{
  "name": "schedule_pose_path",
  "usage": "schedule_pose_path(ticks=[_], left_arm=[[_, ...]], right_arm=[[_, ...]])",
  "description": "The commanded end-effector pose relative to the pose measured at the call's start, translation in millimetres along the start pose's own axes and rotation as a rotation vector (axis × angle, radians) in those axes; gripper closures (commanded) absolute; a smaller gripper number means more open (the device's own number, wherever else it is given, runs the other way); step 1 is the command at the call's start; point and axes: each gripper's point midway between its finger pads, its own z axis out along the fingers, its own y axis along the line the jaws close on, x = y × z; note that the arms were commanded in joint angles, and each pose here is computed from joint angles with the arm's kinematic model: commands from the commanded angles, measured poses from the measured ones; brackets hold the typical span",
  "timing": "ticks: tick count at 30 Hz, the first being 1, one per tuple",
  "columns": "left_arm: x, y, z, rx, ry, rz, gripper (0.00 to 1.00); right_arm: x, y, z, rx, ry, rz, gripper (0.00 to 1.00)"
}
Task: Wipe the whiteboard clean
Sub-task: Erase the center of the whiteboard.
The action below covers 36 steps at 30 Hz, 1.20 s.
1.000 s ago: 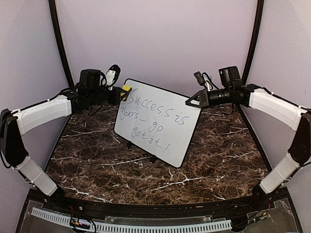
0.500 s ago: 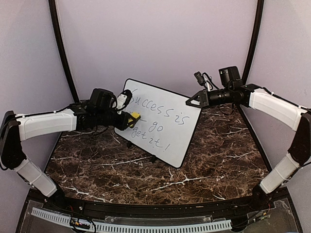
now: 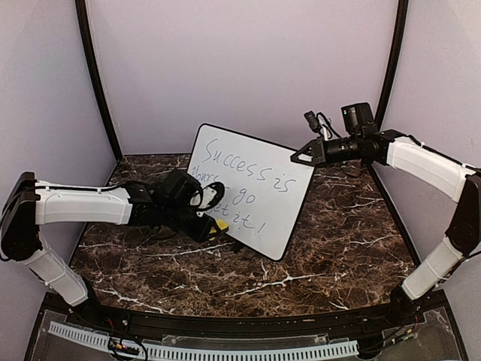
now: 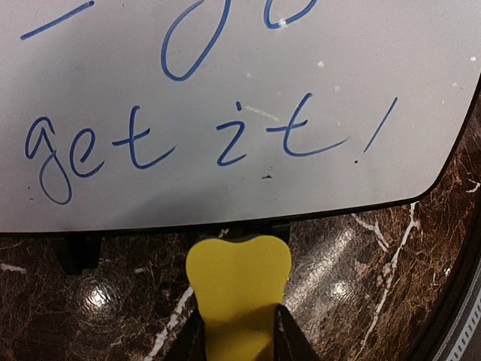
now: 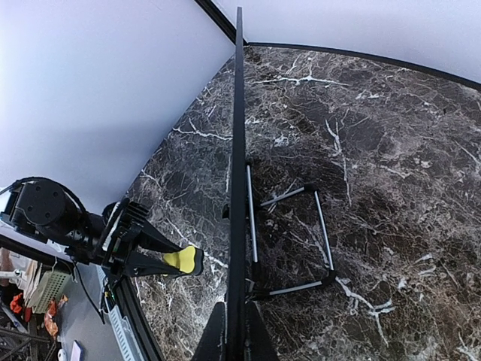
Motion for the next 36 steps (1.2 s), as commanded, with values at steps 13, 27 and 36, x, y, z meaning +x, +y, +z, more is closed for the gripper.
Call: schedule_pose_path(ticks=[13,27,36], left_arm=[[60.0,4.8,49.3,-0.031,0.232,-0.076,0.81],[46.7,-11.4,60.1,0.037,0.206,-0.036,0.80],[45.7,-28.0,61.0,0.102,0.206,0.000,0.80]], right_arm=[[-17.9,25.1,-14.9,-0.083,-0.098,-0.080,1.00],[-9.6,28.5,-24.0,-0.071,-0.127,-0.096,0.73],[-5.4,19.2,-21.3,-0.031,-0.110,-0.103,0.67]])
